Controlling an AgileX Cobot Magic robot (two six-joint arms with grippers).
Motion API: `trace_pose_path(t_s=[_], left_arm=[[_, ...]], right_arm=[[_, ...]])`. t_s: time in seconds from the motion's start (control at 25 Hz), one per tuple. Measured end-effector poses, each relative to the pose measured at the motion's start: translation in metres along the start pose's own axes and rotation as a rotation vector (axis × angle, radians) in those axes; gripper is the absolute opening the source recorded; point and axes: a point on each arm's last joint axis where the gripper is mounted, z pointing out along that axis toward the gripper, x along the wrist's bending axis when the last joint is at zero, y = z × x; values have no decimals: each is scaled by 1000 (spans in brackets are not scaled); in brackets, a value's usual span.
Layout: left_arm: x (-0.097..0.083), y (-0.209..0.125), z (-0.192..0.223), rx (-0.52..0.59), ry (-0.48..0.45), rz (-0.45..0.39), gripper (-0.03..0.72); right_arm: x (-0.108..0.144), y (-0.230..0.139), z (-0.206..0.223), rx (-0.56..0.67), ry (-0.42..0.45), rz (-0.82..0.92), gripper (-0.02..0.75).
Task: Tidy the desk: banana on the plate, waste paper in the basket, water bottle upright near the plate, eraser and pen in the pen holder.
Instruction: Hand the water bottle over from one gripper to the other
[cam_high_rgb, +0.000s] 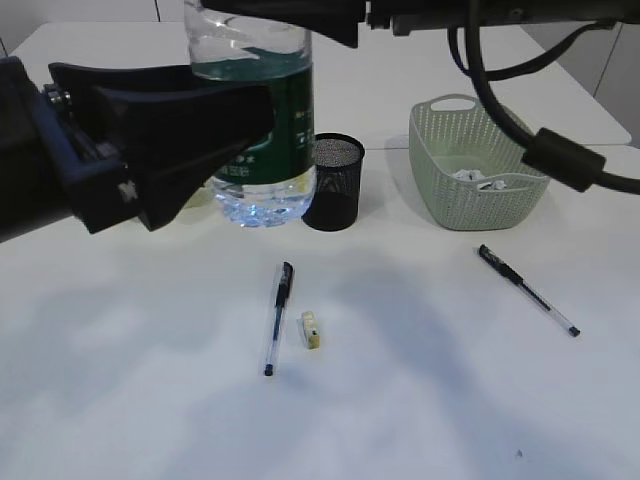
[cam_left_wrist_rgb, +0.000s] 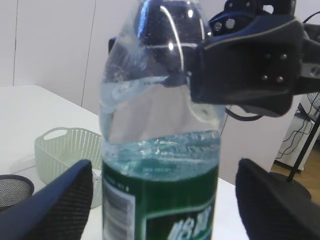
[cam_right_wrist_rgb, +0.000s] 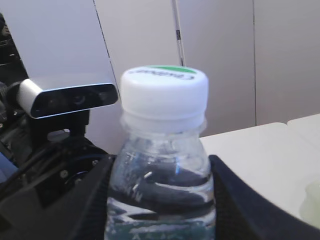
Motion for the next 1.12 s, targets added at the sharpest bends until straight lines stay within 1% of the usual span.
trace_pose_path(t_s=[0.16,0.28,0.44,0.56,0.72,0.8,0.92,1.0,1.12], left_arm=[[-1,1,0,-8,-8,2,641],[-1,1,0,-8,-10,4,641],[-1,1,0,-8,-11,5,631],[-1,1,0,-8,-11,5,584],[-1,1,0,-7,-14,8,481],[-1,1,0,-7,-14,8,441],[-1,1,0,-8,-12,22,412],[-1,1,0,-10,-9,58,410],[0,1,0,-15,-2,104,402]], right_arm=[[16,0,18,-2,60,-52,385],[23,0,25,-6,84,-67,385],[23,1,25,-13,81,-67,385],[22,1,25,-17,71,-63,385],[22,1,25,-16,65,-66,385],[21,1,25,-17,64,-65,384],[21,1,25,-16,63,-66,385],[21,1,25,-18,64,-69,389],[21,1,25,-18,64,-79,427]])
